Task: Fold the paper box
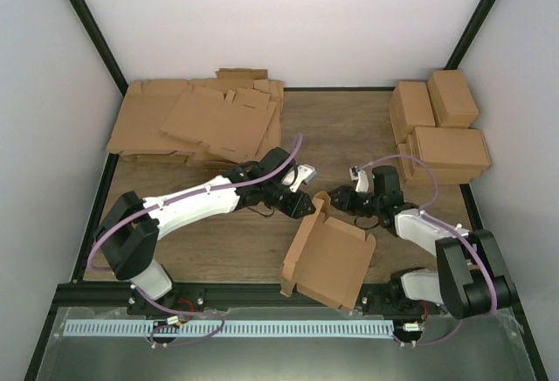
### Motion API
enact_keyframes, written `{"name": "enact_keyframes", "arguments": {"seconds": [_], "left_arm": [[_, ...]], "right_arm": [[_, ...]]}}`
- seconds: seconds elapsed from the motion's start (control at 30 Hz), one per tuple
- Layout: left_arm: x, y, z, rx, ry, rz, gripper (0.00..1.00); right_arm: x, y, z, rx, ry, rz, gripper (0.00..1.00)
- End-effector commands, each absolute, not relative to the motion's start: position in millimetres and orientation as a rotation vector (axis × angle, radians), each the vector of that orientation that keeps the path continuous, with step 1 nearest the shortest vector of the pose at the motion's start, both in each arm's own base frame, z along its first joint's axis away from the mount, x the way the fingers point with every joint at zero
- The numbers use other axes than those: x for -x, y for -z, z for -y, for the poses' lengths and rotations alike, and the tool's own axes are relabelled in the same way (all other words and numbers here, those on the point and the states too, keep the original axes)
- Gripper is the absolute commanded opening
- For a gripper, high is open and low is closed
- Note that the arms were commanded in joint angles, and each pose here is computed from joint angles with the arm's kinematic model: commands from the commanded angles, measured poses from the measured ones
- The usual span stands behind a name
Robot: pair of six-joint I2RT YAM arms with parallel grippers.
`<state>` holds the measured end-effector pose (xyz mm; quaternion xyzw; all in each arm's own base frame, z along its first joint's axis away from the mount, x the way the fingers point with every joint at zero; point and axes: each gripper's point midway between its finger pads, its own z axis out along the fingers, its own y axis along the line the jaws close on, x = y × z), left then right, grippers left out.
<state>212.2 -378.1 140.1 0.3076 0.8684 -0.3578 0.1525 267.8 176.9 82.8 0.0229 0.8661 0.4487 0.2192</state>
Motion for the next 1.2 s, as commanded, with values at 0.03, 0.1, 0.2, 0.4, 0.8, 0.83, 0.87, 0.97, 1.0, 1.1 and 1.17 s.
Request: {"name": "enact_keyframes", "arguments": {"seconds": [0.03,0.1,0.2,0.4,0.8,0.83,0.87,0.97,1.0,1.1,1.17], "left_arm": [[-223,-131,373,-0.842,0.986,-2.498,0.25],[-223,-131,373,-0.841,0.987,-2.498,0.25],[-224,-132,372,-0.839,0.991,-2.497,0.25],[-228,-132,369,-0.826,1.023,-2.499,0.24],[-231,-125,359,-0.796,1.082,-2.513,0.25],[-230,-125,359,-0.800,1.085,-2.514,0.25],[-229,-125,360,-0.810,1.089,-2.512,0.25],[-223,-126,365,-0.852,1.110,-2.503,0.25],[-220,-127,368,-0.870,1.117,-2.500,0.25],[-215,-126,374,-0.922,1.082,-2.497,0.25],[-213,-124,378,-0.957,1.043,-2.500,0.25]], "right_arm": [[-241,-81,-191,-0.003,-1.280,-2.458,0.30],[-240,-80,-193,0.006,-1.287,-2.463,0.30],[-237,-83,-195,0.013,-1.307,-2.460,0.30],[-232,-95,-206,0.036,-1.356,-2.442,0.30],[-227,-86,-208,0.030,-1.326,-2.459,0.29],[-226,-84,-207,0.028,-1.324,-2.461,0.29],[-224,-82,-206,0.024,-1.321,-2.466,0.29],[-220,-78,-202,0.012,-1.292,-2.466,0.28],[-219,-76,-200,0.008,-1.278,-2.467,0.28],[-217,-71,-195,-0.002,-1.239,-2.477,0.27],[-214,-67,-193,-0.007,-1.232,-2.483,0.27]]}}
